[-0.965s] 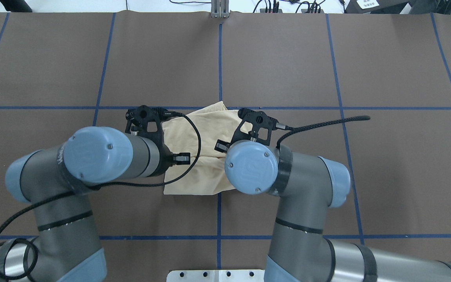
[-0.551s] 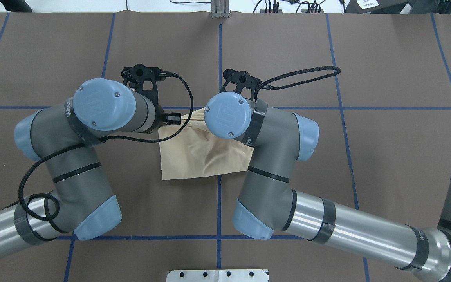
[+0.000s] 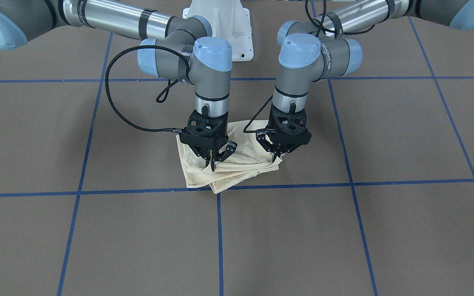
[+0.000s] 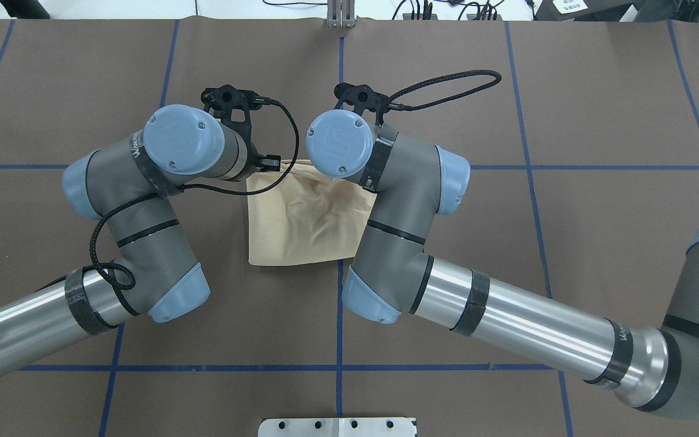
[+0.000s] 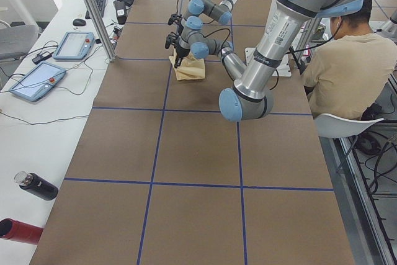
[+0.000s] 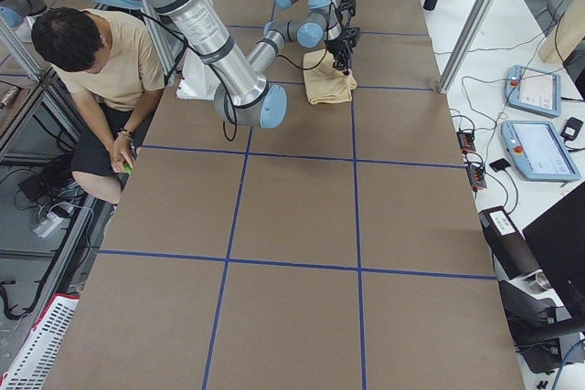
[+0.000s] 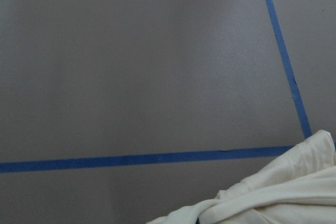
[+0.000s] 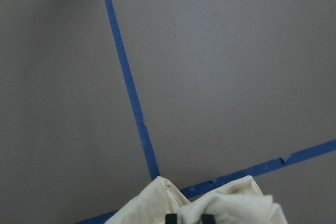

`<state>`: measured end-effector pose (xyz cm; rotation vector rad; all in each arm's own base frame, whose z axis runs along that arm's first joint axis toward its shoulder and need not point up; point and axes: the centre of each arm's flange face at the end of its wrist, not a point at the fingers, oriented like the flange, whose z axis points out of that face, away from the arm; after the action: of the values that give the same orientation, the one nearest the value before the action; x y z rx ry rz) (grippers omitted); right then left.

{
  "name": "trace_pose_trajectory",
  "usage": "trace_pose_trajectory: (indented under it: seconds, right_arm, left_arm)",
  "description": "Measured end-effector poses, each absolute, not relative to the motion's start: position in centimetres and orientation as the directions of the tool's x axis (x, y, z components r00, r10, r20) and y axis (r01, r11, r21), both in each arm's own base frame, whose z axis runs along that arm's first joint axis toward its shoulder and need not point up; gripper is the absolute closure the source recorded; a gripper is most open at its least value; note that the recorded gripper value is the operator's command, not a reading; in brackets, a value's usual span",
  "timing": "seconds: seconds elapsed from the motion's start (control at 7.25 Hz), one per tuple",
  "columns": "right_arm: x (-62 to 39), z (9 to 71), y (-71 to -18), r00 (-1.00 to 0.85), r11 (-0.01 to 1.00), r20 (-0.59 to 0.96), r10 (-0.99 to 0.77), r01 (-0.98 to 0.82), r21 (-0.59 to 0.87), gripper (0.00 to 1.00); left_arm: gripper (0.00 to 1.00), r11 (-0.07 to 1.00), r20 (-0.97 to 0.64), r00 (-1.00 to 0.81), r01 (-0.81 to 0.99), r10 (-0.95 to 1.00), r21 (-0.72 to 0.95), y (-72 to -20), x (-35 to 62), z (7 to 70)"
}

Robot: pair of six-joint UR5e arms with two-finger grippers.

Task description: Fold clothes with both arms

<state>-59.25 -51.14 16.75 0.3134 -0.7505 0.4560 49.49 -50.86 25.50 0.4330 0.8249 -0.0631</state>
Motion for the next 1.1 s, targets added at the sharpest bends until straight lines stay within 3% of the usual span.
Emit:
trace_pose_trajectory:
  seconds: [0.41, 0.83, 1.1]
  right_arm:
    - [-55.7, 15.5, -54.9, 0.662, 0.916, 0.723, 0.2, -0.388, 0.103, 0.0]
    - [-53.1, 14.1, -55.3, 0.635, 0.935, 0.753, 0.175, -0.346, 0.074, 0.0]
    - [-43.8, 16.5, -56.2, 0.661, 0.961, 0.742, 0.112, -0.262, 0.088, 0.0]
  left_arm:
    - [0.0, 0.897, -0.704, 0.672, 0.136, 0.228, 0.42, -52.5, 46.8, 26.0]
    - [0.0, 0.869, -0.681, 0.651, 0.064, 0.336, 0.49, -51.6, 40.1, 27.2]
    - [0.0, 0.839, -0.628, 0.664, 0.003, 0.406, 0.545, -51.0, 31.5, 29.7]
